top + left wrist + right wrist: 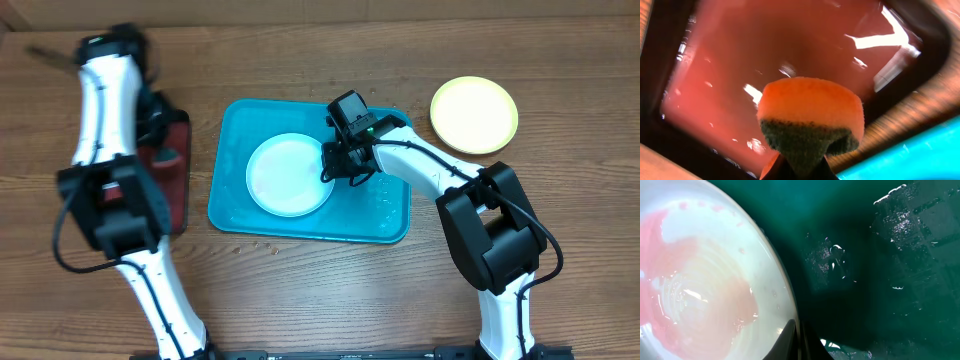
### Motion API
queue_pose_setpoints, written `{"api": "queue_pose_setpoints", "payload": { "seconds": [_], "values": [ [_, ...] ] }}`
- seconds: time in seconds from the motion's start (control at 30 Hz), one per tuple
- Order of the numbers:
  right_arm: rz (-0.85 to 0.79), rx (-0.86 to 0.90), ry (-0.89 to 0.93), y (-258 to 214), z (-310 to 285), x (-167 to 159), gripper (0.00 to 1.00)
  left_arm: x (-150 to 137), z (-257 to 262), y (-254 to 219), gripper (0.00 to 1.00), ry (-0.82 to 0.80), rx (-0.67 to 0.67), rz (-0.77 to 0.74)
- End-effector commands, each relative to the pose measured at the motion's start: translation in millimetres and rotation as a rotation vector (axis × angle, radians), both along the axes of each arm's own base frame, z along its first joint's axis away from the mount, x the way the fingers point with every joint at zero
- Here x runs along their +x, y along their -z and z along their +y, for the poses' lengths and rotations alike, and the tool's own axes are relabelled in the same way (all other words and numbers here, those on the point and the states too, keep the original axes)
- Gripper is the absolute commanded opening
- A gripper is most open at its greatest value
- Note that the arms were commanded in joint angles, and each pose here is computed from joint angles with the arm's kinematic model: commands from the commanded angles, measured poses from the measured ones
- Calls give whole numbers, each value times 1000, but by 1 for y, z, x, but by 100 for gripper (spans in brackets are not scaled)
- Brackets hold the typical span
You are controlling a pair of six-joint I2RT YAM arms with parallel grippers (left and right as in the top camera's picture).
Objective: Clean dirty plates on tray and stack at the side
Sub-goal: 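Return the sponge to the red tray with the left gripper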
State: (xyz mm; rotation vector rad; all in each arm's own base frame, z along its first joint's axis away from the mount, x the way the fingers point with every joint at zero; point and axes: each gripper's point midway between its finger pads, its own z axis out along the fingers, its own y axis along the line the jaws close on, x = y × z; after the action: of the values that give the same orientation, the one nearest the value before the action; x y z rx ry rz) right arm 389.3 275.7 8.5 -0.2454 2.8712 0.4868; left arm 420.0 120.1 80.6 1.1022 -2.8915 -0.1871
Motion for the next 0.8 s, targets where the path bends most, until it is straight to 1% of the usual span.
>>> {"api": "queue_pose_setpoints", "payload": {
  "seconds": [0.0, 0.1, 0.2, 0.23, 0.27, 0.3, 0.37, 0.4, 0.43, 0.6, 0.7, 0.77],
  "values": [
    [2, -53, 17, 13, -13, 2, 4, -9, 5, 9, 4, -21, -119, -26],
    [8, -57, 17, 14, -13, 0, 4, -18, 20, 30, 4, -61, -123, -12],
    [7, -56, 17, 14, -13, 1, 4, -25, 26, 38, 4, -83, -128, 2],
    [5, -55, 17, 13, -13, 1, 4, -26, 28, 38, 5, -87, -128, 2],
    [2, -53, 17, 11, -12, 3, 4, -27, 30, 37, 11, -88, -128, 0],
    [-3, -50, 16, 10, -11, 4, 4, -26, 31, 36, 22, -81, -128, -3],
    [-16, -42, 17, 4, -8, 8, 4, -26, 32, 34, 67, -70, -130, -6],
    [-28, -35, 17, -2, -6, 12, 4, -25, 32, 32, 95, -69, -134, -9],
    [-36, -31, 15, -6, -5, 14, 4, -24, 32, 29, 100, -63, -142, -15],
    [-114, -16, -39, -43, 2, 27, 4, -14, 37, -2, 100, -65, -133, -62],
    [-174, -17, -65, -73, 7, 37, 4, -5, 42, -34, 100, -66, -116, -119],
    [-236, -22, -65, -100, 12, 48, 4, 1, 44, -61, 100, -66, -109, -178]
  ]
}}
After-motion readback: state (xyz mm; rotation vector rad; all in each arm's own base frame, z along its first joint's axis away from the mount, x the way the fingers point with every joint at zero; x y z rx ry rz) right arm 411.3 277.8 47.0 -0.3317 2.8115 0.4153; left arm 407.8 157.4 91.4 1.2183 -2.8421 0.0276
